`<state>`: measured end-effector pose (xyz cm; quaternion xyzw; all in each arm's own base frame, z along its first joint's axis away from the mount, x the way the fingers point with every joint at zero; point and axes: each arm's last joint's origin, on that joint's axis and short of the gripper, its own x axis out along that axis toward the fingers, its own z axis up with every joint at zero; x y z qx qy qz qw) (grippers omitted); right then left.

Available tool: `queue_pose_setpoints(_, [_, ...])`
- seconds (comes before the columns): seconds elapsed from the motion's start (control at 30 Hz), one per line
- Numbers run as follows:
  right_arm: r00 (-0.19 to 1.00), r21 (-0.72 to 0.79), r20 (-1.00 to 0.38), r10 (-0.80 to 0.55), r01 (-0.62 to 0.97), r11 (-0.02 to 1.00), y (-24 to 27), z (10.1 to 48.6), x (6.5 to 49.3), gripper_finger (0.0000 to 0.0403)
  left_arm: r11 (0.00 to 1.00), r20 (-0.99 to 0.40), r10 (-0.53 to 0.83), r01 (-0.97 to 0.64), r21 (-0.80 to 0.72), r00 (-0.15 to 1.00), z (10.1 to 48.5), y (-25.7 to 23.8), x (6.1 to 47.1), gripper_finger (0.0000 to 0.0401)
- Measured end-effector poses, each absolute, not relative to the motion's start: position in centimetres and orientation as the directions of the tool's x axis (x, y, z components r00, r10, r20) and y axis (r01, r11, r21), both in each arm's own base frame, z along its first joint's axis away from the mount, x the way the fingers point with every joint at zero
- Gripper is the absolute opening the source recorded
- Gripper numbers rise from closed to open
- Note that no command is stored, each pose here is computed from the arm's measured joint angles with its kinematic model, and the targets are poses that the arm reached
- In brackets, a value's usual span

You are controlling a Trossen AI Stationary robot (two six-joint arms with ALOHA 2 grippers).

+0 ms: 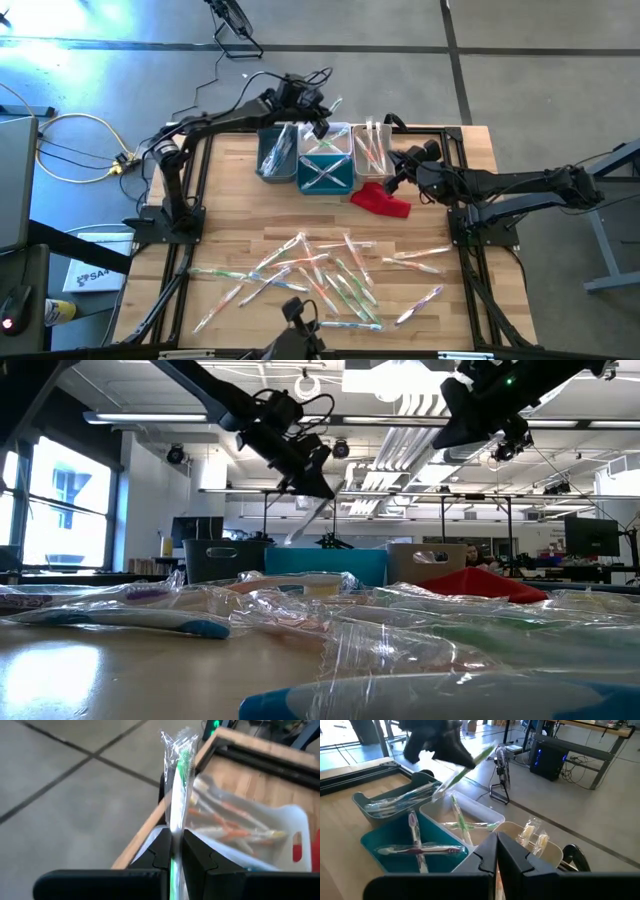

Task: Pick & Place Toothbrushes
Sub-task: Put the green toothbrush into the transparent bin

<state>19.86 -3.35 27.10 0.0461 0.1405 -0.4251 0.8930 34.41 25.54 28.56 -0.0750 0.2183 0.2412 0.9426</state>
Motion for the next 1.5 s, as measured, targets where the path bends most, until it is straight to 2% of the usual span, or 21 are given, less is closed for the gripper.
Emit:
queue_pose_setpoints(0.8, [0.561,-0.055,-0.305,-0.769,0.796,0.603,-4.2,26.9,19.6,0.0005,0.869,-0.598,0.360,-0.490,-0.064,0.716,21.5,26.7,36.5,0.0017])
queue_pose_setpoints(1.07, [0.559,-0.064,-0.315,-0.767,0.794,0.605,-4.2,26.8,19.6,0.0005,0.872,-0.598,0.355,-0.485,-0.064,0.718,21.4,26.7,36.5,0.0017])
queue_pose_setpoints(1.5, [0.559,-0.064,-0.315,-0.767,0.793,0.605,-4.2,26.8,19.6,0.0005,0.885,-0.599,0.347,-0.463,-0.045,0.721,21.4,26.2,36.9,0.0066])
